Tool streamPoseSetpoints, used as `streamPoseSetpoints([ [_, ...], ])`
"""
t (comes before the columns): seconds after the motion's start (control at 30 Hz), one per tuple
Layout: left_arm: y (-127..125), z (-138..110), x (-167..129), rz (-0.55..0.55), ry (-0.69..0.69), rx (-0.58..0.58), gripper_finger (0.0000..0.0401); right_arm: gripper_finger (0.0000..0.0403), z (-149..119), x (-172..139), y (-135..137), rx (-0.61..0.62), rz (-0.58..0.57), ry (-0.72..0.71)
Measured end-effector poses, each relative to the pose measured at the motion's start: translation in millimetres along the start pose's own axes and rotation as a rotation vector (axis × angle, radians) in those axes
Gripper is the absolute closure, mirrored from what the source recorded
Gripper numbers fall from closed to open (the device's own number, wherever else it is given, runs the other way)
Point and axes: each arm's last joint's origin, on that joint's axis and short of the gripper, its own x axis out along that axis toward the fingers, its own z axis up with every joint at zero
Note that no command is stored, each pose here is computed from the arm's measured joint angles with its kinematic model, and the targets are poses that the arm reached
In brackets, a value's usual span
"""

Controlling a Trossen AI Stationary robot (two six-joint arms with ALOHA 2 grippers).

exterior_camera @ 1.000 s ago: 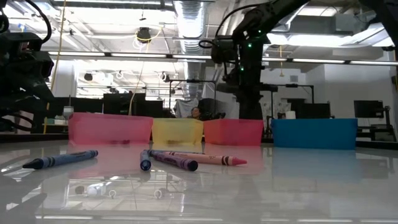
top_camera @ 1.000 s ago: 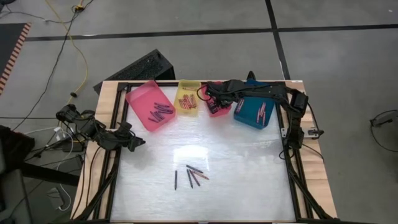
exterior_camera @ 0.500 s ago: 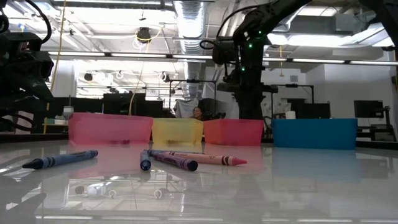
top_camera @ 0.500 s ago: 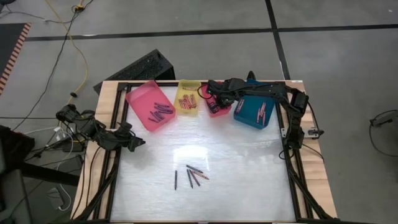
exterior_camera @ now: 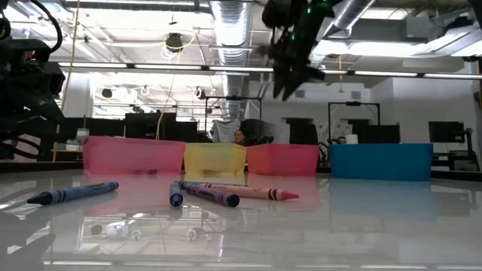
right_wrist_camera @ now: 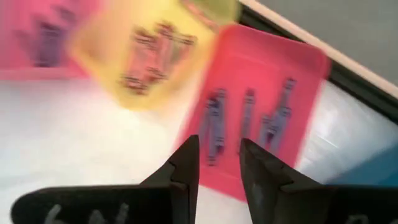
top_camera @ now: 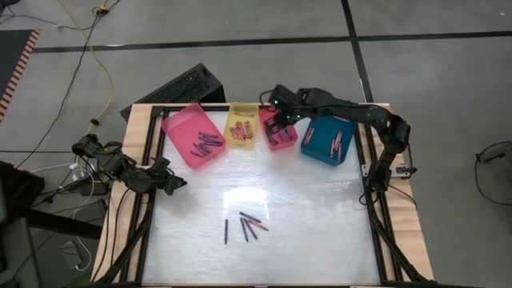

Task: Sort crayons
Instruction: Put the pink crayon into the blue bin

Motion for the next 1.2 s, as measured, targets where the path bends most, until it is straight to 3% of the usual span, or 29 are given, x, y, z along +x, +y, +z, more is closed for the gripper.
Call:
streamPoseSetpoints([
  [0.27, 0.0, 0.0, 0.0, 0.0, 0.0, 0.0, 0.0236, 0.0294, -3.2, -28.8, 40.9, -0.133, 0.297, -0.001],
  [0.6, 0.0, 0.0, 0.1, 0.0, 0.0, 0.0, 0.0236, 0.0294, -40.5, -51.8, 116.3, -0.408, 0.569, -0.121],
  [0.9, 0.0, 0.0, 0.0, 0.0, 0.001, -0.001, 0.0236, 0.0294, -83.6, -48.8, 167.1, -0.52, 0.669, -0.104],
  [1.2, 0.0, -0.1, 0.0, 0.0, 0.001, 0.0, 0.0236, 0.0294, -133.4, -11.9, 208.7, -0.541, 0.674, 0.033],
])
